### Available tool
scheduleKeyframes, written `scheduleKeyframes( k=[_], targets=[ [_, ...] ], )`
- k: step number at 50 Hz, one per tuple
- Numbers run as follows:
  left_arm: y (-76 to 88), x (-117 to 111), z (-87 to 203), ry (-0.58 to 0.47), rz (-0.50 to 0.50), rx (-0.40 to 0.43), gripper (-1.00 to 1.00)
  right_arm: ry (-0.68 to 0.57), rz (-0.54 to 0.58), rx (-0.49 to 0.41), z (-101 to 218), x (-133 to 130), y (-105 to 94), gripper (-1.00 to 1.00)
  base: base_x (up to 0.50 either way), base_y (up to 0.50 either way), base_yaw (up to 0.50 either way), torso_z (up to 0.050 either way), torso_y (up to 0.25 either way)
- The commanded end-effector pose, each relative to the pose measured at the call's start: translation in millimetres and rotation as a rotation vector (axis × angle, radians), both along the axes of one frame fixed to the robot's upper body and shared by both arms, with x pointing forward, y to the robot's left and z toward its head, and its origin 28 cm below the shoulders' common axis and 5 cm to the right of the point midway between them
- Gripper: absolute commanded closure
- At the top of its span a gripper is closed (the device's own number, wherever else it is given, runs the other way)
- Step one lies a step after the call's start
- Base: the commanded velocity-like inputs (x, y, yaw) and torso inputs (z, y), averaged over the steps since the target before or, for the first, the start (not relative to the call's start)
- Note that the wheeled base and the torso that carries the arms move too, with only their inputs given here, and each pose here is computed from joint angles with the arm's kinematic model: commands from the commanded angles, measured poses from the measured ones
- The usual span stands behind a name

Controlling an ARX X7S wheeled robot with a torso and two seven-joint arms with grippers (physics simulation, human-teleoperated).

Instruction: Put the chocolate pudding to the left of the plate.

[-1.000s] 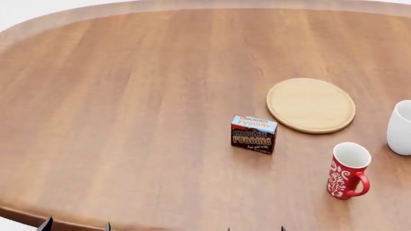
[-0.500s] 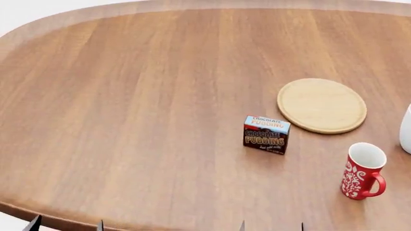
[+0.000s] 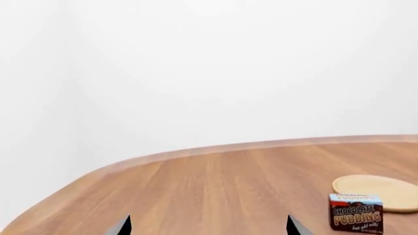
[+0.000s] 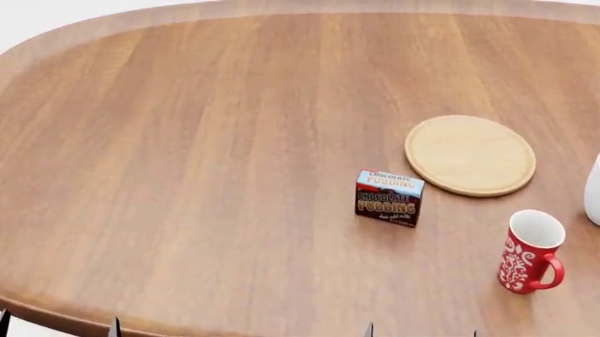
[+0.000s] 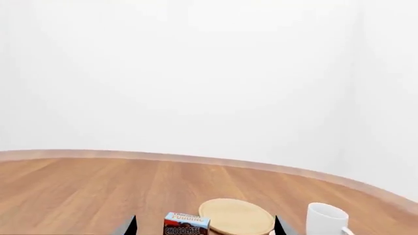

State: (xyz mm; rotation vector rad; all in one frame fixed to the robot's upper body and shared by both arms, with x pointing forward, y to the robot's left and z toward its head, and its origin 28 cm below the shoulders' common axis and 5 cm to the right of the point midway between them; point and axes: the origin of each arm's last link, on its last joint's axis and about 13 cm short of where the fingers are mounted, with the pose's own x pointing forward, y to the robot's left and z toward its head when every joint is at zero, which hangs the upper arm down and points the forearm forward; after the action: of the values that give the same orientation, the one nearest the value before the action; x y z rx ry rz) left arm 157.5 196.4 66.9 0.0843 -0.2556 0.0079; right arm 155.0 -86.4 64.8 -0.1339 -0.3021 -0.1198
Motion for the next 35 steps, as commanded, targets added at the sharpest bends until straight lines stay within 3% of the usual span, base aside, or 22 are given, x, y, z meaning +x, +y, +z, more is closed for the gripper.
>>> scheduleKeyframes(
  k=[1, 35],
  targets=[
    [-1.0, -2.6, 2.0, -0.009, -0.008, 0.004, -1.0, 0.004, -0.002, -0.005, 0.5, -0.1, 0.6, -1.0, 0.02, 0.0, 0.0, 0.0, 0.0],
    [-0.6, -2.4, 2.2, -0.001, -0.012, -0.012, -1.0, 0.006, 0.014, -0.025, -2.4, -1.9, 5.3, -1.0, 0.13, 0.0, 0.0, 0.0, 0.0]
  ],
)
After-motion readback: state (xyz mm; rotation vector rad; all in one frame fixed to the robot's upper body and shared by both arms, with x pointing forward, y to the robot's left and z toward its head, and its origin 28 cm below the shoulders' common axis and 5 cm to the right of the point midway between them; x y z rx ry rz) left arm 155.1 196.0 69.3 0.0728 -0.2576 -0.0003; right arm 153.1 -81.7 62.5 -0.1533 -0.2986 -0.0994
